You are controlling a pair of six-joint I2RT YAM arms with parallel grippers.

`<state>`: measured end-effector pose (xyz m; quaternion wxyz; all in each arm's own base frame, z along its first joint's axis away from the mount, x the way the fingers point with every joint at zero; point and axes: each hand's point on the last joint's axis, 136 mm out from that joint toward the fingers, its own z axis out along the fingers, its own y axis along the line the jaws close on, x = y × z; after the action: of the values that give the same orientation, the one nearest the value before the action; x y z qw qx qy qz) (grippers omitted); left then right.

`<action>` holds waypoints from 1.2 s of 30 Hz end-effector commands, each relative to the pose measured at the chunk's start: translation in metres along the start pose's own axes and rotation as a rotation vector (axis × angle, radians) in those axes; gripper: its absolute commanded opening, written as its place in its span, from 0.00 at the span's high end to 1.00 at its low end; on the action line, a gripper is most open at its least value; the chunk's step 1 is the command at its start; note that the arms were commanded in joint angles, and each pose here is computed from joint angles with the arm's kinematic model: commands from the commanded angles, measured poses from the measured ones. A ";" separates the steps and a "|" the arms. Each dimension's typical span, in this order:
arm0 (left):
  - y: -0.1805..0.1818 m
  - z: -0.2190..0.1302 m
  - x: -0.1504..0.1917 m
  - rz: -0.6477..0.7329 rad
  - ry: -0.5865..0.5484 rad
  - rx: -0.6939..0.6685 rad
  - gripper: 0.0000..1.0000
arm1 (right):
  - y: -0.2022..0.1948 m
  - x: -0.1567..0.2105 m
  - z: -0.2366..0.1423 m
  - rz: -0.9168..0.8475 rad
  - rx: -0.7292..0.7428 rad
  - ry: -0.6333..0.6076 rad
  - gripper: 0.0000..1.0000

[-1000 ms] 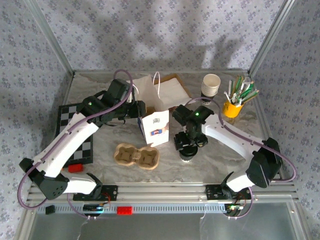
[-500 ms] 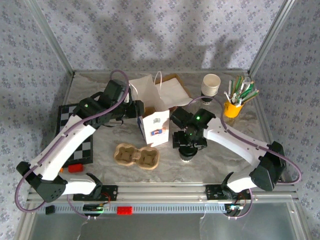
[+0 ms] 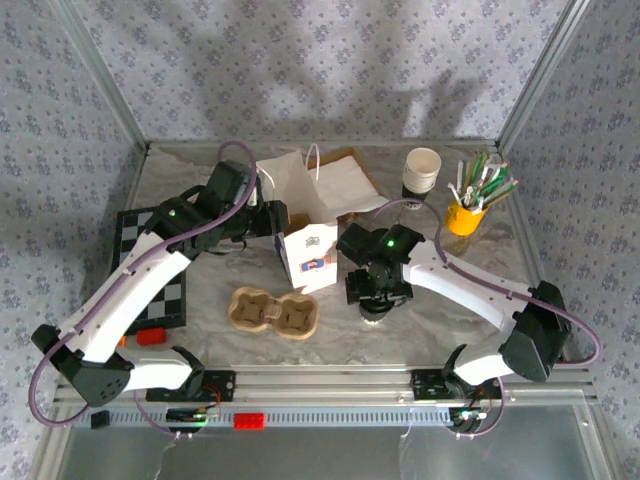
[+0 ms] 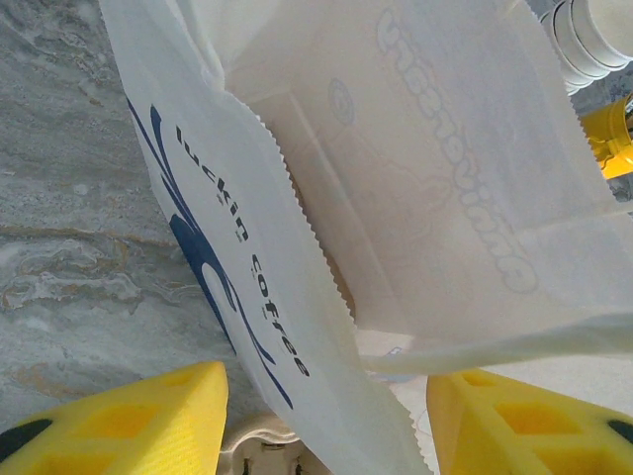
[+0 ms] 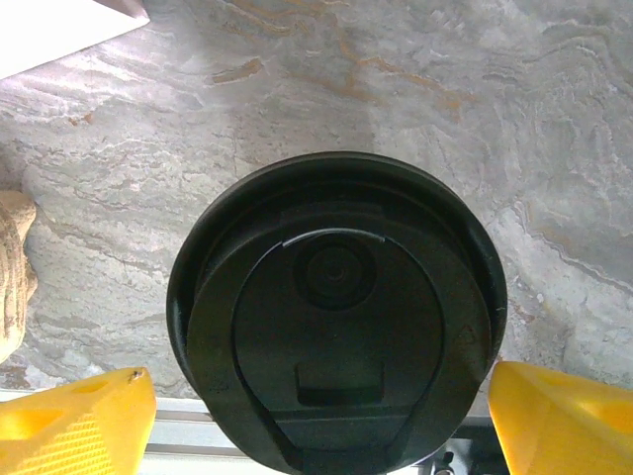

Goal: Pack the takeout coffee

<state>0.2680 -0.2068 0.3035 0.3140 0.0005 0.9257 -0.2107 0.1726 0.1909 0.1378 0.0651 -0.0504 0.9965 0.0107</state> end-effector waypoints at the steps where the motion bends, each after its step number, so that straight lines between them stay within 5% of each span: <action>1: 0.001 -0.005 -0.006 -0.013 -0.029 0.006 0.45 | -0.005 0.002 -0.001 -0.023 0.011 0.002 0.11; 36: 0.003 -0.007 -0.007 -0.016 -0.036 -0.002 0.44 | -0.018 -0.011 0.006 0.029 0.051 -0.051 0.12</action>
<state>0.2698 -0.2045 0.3036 0.3158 -0.0036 0.9257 -0.2083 0.1827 0.1820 0.1289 0.0762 -0.0570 0.9955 -0.0009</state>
